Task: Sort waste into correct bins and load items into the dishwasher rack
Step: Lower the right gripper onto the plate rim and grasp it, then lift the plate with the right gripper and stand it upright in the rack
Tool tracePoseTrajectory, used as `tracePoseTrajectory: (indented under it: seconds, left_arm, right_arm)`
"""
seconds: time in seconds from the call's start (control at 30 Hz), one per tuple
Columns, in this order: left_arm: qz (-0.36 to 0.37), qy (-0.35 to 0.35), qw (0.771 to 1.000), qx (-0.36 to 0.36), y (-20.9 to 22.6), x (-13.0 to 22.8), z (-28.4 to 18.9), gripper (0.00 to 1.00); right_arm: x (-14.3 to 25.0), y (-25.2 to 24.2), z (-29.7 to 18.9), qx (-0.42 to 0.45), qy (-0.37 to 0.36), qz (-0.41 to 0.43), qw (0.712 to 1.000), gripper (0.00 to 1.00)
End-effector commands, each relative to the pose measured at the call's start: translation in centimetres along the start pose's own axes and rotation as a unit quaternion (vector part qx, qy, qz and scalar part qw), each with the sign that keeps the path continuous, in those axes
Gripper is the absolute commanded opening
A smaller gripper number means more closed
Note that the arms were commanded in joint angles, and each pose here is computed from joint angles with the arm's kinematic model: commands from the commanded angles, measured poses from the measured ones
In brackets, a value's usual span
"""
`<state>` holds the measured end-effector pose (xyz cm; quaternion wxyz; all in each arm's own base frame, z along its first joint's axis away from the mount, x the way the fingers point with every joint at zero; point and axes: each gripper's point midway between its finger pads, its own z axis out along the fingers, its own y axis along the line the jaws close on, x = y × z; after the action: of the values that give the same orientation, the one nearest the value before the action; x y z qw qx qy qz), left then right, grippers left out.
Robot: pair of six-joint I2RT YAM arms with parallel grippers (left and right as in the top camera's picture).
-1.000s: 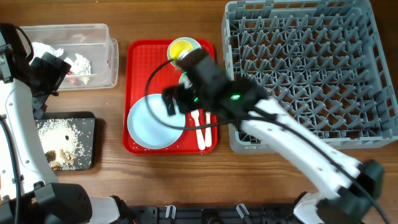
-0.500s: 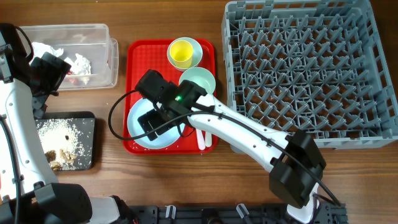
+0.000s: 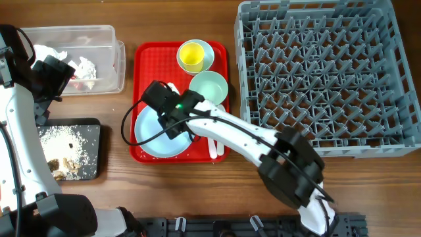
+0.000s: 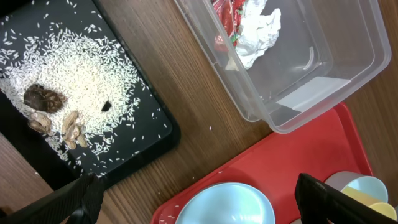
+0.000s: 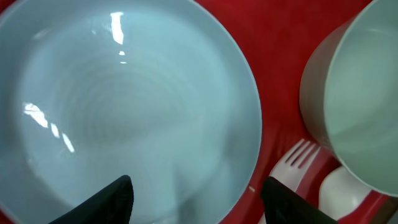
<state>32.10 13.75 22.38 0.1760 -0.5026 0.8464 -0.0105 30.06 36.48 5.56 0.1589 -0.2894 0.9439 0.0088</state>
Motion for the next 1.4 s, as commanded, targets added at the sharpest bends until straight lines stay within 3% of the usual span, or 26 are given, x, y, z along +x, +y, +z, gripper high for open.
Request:
tracePoseTrajectory:
  seconds: [0.0, 0.17, 0.3, 0.6, 0.77, 1.07, 1.17, 1.37]
  left_arm:
    - [-0.004, -0.005, 1.000, -0.006, 0.3, -0.3, 0.0, 1.00]
    - [-0.004, -0.005, 1.000, -0.006, 0.3, -0.3, 0.0, 1.00]
    - [-0.004, -0.005, 1.000, -0.006, 0.3, -0.3, 0.0, 1.00]
    - [-0.004, -0.005, 1.000, -0.006, 0.3, -0.3, 0.0, 1.00]
    - [-0.004, -0.005, 1.000, -0.006, 0.3, -0.3, 0.0, 1.00]
    - [-0.004, -0.005, 1.000, -0.006, 0.3, -0.3, 0.0, 1.00]
    - [-0.004, -0.005, 1.000, -0.006, 0.3, -0.3, 0.0, 1.00]
    - [-0.004, -0.005, 1.000, -0.006, 0.3, -0.3, 0.0, 1.00]
  right_arm:
    - [0.5, -1.6, 2.0, 0.039, 0.011, -0.009, 0.999, 0.65]
    - [0.5, -2.8, 2.4, 0.038, 0.020, 0.000, 0.999, 0.63]
    - [0.9, -2.5, 2.7, -0.016, 0.042, 0.020, 0.999, 0.63]
    - [1.4, -1.7, 3.2, -0.071, 0.066, 0.032, 0.995, 0.54]
    - [2.0, -2.6, 4.8, -0.039, 0.075, 0.031, 0.996, 0.48]
    - [2.4, -3.0, 6.2, -0.029, 0.074, 0.032, 0.996, 0.46]
    - [2.3, -2.9, 6.2, -0.030, 0.071, 0.032, 0.996, 0.31]
    - [2.2, -3.0, 5.7, -0.031, 0.077, 0.046, 0.996, 0.14]
